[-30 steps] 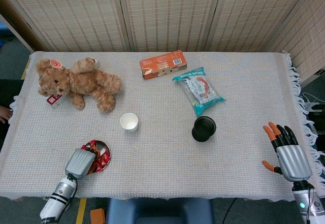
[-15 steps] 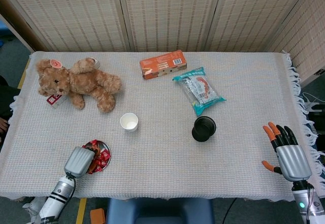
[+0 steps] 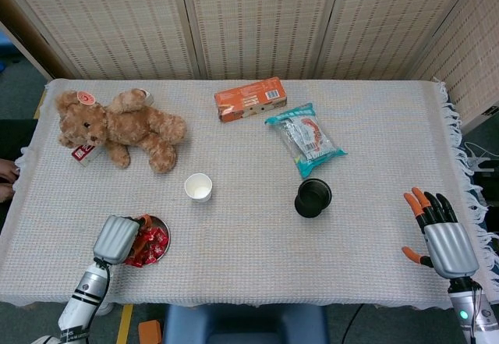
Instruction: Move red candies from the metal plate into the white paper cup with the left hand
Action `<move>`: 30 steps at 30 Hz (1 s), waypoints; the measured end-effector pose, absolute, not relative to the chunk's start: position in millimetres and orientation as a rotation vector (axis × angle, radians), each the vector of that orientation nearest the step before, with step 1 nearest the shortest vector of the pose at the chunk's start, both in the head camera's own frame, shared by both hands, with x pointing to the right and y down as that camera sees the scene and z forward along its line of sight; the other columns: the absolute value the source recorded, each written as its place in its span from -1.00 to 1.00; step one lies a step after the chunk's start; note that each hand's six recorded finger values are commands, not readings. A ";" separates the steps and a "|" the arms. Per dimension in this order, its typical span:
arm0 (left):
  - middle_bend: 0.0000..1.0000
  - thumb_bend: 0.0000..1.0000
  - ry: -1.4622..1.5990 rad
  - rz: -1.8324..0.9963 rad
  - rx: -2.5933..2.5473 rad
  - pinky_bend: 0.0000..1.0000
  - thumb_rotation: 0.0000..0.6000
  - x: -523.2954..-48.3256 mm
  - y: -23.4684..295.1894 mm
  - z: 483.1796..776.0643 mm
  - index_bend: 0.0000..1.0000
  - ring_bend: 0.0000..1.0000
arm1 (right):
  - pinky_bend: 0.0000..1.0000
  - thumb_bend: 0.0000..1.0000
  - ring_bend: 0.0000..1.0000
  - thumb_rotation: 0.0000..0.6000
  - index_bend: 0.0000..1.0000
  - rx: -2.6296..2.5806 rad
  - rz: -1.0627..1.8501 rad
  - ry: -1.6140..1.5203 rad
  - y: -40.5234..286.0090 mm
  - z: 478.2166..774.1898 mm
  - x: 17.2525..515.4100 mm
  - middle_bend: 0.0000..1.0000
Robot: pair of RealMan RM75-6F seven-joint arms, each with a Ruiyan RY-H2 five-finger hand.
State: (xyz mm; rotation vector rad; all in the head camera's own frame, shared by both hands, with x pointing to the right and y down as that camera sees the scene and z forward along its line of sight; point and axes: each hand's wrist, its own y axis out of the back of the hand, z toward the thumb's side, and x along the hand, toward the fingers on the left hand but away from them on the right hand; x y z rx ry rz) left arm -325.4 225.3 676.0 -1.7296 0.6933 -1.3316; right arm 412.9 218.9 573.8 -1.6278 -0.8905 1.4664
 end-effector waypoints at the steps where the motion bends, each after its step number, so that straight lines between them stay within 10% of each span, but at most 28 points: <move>1: 0.45 0.45 0.708 -1.324 -1.730 1.00 1.00 -325.0 222.8 673.9 0.52 0.37 | -1.00 -1.00 -1.00 1.00 -1.00 -1.628 1.466 -0.891 218.8 573.8 412.9 -1.00; 30: 0.48 0.47 0.778 -1.202 -1.840 1.00 1.00 -239.1 133.1 659.9 0.54 0.38 | -1.00 -1.00 -1.00 1.00 -1.00 -1.621 1.486 -0.906 215.9 574.0 417.7 -1.00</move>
